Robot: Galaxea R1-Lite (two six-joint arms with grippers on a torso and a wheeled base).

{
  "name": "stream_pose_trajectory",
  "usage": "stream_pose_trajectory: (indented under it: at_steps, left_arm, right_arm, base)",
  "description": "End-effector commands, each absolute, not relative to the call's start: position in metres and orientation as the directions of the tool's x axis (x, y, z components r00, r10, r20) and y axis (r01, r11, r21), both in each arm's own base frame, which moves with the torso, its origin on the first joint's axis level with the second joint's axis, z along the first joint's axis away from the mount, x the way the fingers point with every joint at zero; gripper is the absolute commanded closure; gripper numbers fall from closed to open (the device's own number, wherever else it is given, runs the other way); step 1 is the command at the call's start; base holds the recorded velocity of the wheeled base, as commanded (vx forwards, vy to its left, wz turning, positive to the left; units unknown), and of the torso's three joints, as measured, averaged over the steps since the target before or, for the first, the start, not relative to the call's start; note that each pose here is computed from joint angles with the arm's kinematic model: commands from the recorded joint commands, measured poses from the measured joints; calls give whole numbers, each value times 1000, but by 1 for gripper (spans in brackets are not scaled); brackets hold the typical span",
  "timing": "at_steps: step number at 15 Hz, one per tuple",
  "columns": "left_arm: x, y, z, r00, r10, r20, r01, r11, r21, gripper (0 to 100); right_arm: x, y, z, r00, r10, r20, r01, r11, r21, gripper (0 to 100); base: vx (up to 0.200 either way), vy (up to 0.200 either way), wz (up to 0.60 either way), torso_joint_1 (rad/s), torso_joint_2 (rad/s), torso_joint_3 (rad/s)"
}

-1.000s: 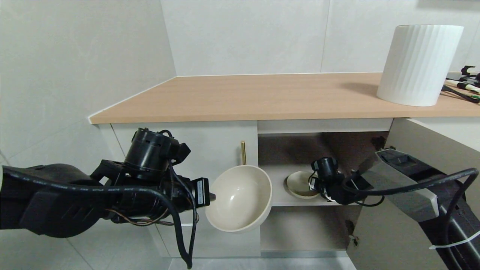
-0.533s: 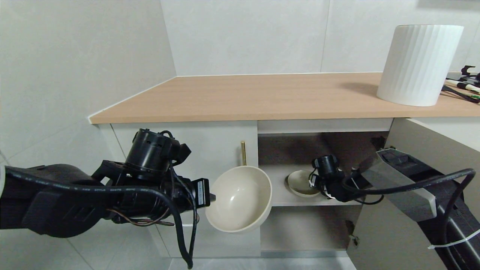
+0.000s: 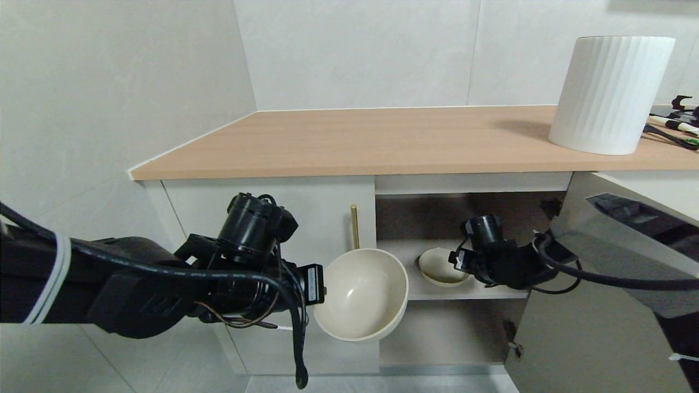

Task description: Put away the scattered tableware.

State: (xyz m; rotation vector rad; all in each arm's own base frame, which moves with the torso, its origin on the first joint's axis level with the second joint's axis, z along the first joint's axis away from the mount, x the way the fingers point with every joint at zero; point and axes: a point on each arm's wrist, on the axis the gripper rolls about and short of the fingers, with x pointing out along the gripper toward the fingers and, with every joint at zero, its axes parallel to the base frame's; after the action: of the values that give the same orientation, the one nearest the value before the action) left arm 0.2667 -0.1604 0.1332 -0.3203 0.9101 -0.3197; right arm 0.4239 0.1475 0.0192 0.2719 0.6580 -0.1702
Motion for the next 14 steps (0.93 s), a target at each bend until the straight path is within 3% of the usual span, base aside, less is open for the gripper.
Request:
stream_pose_trajectory:
  at_steps: [1, 4, 5, 7, 9, 14]
  left_arm:
    - [271, -175, 109, 516, -370, -773, 141, 926, -350, 100]
    - [271, -178, 97, 483, -353, -801, 158, 935, -317, 100]
    - [270, -183, 90, 482, -326, -813, 157, 945, -286, 100]
    - [269, -187, 83, 484, -290, -826, 152, 957, -248, 100]
    - [268, -190, 81, 481, -285, -829, 157, 958, -238, 100]
    - [262, -194, 83, 483, -293, -825, 176, 955, -237, 100]
  right_arm:
    - [354, 166, 107, 764, 132, -631, 59, 960, 272, 0]
    - [308, 175, 152, 706, 251, -662, -55, 952, 302, 0]
    - [280, 176, 175, 663, 356, -659, -146, 925, 352, 0]
    - [253, 182, 184, 591, 442, -675, -240, 895, 376, 0]
    - [236, 190, 179, 526, 456, -718, -325, 888, 326, 0]
    - [230, 215, 151, 451, 437, -778, -366, 886, 286, 0]
  base:
    - [0, 0, 0, 0, 0, 0]
    - [0, 0, 0, 0, 0, 0]
    - [0, 0, 0, 0, 0, 0]
    - [0, 0, 0, 0, 0, 0]
    - [0, 0, 0, 0, 0, 0]
    - [0, 0, 0, 0, 0, 0]
